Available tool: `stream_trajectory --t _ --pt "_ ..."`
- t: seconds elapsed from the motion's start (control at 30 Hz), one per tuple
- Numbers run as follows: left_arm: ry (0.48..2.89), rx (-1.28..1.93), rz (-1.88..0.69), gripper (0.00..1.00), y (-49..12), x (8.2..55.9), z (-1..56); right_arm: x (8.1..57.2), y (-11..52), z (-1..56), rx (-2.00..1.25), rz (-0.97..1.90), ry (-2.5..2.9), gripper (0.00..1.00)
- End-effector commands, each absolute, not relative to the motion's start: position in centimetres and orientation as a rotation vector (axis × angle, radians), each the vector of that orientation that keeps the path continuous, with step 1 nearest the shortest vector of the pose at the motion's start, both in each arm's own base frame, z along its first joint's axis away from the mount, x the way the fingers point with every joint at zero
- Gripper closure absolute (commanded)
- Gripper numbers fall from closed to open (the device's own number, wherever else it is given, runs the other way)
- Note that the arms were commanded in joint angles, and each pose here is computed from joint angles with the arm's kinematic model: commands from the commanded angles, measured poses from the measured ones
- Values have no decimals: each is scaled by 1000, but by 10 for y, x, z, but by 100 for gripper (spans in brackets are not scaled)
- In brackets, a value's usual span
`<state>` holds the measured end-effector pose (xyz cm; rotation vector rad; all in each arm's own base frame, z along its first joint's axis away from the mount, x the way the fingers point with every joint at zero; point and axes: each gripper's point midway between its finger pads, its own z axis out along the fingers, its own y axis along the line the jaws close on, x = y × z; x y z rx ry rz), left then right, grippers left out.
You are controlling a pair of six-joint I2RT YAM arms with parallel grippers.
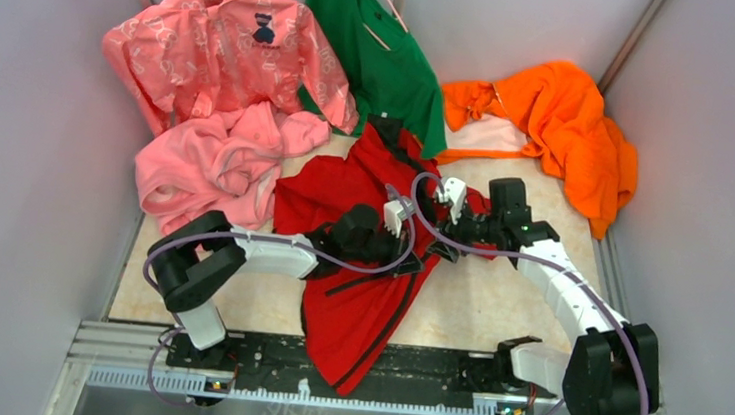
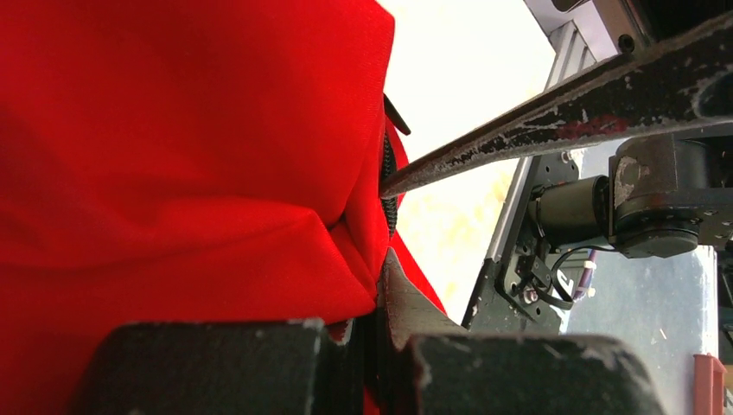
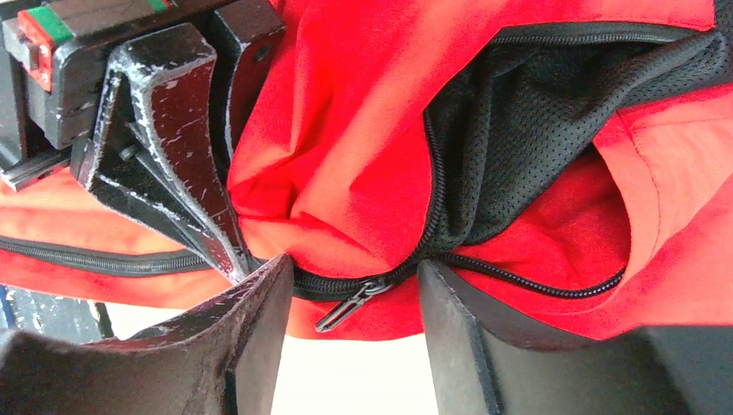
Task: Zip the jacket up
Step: Zip the zipper on the jacket.
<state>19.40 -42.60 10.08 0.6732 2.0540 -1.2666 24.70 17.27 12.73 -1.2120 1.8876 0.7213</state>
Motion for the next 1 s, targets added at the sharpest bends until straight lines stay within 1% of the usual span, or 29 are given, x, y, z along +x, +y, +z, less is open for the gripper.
stream_trajectory --t 0.0,0.07,0.23,0.37,0.5,0.53,0.6,0.73,0.83,0.9,0.97 --pt "1899 653 -1387 100 -433 199 147 235 175 129 -1270 751 1872 43" --pt "1895 649 -1388 100 -430 199 149 229 176 129 -1294 774 1861 40" --pt "1892 661 -1399 100 -426 198 150 220 179 128 -1366 826 1831 38" --pt "1897 684 -1415 100 -427 195 148 225 181 129 -1370 814 1802 39" --pt "1902 705 -1432 100 -430 193 147 230 182 130 -1378 797 1781 50" --pt "1904 710 -1433 100 -430 192 146 231 181 130 -1381 789 1781 55" --pt "1913 716 -1426 100 -429 192 144 233 180 130 -1390 772 1776 63" --pt "1943 740 -1390 100 -427 192 137 234 176 132 -1403 738 1769 71" --pt "1980 768 -1349 100 -423 192 127 235 174 136 -1386 738 1769 70" --pt "2005 791 -1324 100 -421 191 120 236 172 138 -1376 742 1776 64" --pt "2026 811 -1308 100 -419 190 116 237 170 140 -1366 757 1775 61"
